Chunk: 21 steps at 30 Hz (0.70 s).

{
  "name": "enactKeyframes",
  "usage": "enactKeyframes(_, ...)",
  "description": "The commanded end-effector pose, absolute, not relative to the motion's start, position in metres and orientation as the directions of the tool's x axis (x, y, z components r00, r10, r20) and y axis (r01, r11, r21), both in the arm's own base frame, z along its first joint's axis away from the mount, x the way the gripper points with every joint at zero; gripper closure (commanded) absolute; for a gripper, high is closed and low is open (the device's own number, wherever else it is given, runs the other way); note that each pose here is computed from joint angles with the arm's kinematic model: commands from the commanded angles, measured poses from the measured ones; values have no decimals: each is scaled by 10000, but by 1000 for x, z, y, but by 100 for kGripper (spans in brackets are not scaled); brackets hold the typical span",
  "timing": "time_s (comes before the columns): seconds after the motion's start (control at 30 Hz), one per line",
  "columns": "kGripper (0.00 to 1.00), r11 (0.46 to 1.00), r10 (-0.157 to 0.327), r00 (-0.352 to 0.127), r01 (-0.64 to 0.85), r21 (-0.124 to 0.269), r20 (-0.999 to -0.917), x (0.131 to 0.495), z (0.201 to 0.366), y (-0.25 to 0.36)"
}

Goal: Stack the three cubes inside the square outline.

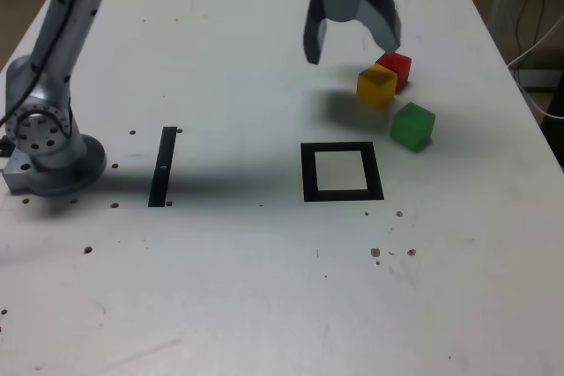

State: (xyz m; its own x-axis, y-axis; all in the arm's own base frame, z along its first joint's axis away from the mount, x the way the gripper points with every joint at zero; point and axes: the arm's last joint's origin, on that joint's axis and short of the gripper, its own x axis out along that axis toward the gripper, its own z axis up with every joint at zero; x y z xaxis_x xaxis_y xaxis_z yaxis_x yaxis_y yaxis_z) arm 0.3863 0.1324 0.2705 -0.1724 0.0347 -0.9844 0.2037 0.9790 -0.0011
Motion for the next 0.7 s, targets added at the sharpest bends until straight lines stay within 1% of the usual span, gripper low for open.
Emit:
enactKeyframes(0.0,1,9775,354,-1787,2109,-31,-9833,394,269,137)
enactKeyframes(0.17,1,9713,478,-1835,2379,29,-9818,417,267,149)
enactKeyframes(0.33,1,9674,570,-1639,2530,139,-9848,431,265,160)
enactKeyframes(0.53,1,9644,521,-1532,2642,99,-9868,443,255,169)
enactKeyframes(0.67,1,9648,493,-1556,2628,68,-9866,447,247,175)
